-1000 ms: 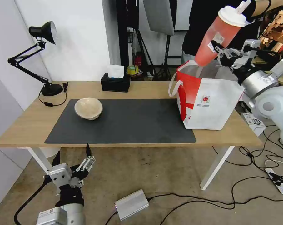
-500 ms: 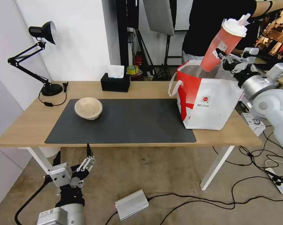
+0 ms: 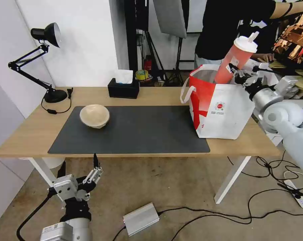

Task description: Pick up the trash from the table and place it into the takeout bag.

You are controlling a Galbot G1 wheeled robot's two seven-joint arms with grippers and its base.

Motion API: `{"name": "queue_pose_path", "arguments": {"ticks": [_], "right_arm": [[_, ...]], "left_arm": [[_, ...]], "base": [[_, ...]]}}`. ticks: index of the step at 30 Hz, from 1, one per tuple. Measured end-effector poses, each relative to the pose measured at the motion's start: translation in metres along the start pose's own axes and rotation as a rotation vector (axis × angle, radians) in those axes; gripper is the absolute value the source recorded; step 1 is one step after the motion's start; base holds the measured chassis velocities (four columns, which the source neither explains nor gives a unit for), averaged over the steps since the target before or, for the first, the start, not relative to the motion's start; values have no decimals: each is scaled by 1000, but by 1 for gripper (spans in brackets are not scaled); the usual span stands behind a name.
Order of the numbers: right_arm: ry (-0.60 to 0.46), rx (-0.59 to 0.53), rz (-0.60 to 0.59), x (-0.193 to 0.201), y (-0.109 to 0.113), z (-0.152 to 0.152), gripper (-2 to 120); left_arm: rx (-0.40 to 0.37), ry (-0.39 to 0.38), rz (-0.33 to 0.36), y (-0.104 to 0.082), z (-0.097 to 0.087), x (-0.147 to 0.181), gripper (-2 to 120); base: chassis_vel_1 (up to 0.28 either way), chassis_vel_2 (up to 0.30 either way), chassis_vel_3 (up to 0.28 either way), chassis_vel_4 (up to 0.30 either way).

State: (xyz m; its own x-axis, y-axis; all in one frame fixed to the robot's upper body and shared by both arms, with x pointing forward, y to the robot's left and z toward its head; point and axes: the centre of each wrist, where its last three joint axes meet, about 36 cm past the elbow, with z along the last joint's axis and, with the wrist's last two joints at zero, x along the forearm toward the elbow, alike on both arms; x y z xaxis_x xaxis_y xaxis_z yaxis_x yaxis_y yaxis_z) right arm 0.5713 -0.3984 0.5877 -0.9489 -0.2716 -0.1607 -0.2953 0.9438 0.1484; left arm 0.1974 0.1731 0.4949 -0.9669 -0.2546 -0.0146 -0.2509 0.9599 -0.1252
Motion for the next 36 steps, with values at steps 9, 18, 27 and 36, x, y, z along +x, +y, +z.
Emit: {"name": "queue_pose_path", "arguments": {"ticks": [9,18,27,36], "right_arm": [[28,-2,4,-5,5,11,3],[47,-10,4,-12,8,20,3],[66,-8,-1,-21,13,28,3],[78,-6,-13,-17,16,31,28]], "left_arm": [[3,3,3,-1,3,-1,100],[4,11,7,-3,6,-1,100],[1,6,1,-1,7,-3,100],[6,12,3,-4,10,-4,100]], "base": [[0,0,0,0],[0,0,0,0],[0,0,0,0],[0,0,0,0]]}}
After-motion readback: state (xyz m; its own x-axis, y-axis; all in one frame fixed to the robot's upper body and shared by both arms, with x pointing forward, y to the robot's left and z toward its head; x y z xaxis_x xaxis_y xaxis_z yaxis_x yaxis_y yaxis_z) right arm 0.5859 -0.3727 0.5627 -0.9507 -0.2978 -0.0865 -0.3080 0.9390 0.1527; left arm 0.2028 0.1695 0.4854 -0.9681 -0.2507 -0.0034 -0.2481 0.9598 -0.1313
